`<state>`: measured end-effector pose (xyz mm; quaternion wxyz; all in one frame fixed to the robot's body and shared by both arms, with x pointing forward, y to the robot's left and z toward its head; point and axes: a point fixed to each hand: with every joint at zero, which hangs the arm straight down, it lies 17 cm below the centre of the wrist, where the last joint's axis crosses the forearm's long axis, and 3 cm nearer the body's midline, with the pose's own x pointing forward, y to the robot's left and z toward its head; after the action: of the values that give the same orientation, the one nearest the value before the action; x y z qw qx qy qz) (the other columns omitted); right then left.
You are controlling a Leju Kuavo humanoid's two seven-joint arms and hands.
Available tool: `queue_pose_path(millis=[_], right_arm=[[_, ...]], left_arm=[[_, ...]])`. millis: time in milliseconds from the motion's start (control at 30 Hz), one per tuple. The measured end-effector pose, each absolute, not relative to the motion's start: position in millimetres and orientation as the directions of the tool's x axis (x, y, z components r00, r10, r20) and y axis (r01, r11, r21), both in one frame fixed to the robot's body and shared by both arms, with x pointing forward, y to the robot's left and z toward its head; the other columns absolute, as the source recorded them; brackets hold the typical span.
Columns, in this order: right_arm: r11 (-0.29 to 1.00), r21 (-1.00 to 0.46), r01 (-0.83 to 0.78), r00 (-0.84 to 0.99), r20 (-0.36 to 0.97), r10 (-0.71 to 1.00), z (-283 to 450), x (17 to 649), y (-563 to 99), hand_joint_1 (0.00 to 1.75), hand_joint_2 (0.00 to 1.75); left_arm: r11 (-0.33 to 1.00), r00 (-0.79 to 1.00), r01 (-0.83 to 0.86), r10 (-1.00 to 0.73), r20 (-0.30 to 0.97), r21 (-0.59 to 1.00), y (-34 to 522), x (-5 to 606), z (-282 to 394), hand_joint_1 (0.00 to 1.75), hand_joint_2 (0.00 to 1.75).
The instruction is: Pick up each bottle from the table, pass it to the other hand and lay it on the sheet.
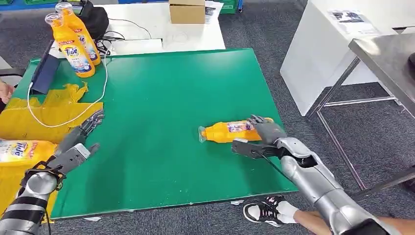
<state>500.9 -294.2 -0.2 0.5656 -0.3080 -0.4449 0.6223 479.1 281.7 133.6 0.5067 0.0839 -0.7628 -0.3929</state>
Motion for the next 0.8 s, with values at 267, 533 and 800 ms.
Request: queue_pose_path(millis=[267, 533, 800], right_arm=[[-0.037, -0.918, -0.396, -0.193, 0.043, 0.98, 6, 523, -246, 0.0, 1.75], [-0.207, -0.77, -0.603, -0.212, -0.096, 0.973, -46, 495, -260, 1.75, 1.75], [-0.251, -0.681, -0.688, -0.234, -0.12, 0.965, -80, 470, -284, 1.75, 1.75]], left_arm=[[0.706, -0.489, 0.249, -0.499, 0.716, 0.663, 269, 477, 146, 0.0, 0.0], [0.734, -0.494, 0.242, -0.47, 0.732, 0.634, 256, 492, 162, 0.0, 0.0], [0.757, -0.505, 0.246, -0.433, 0.747, 0.605, 238, 511, 177, 0.0, 0.0]])
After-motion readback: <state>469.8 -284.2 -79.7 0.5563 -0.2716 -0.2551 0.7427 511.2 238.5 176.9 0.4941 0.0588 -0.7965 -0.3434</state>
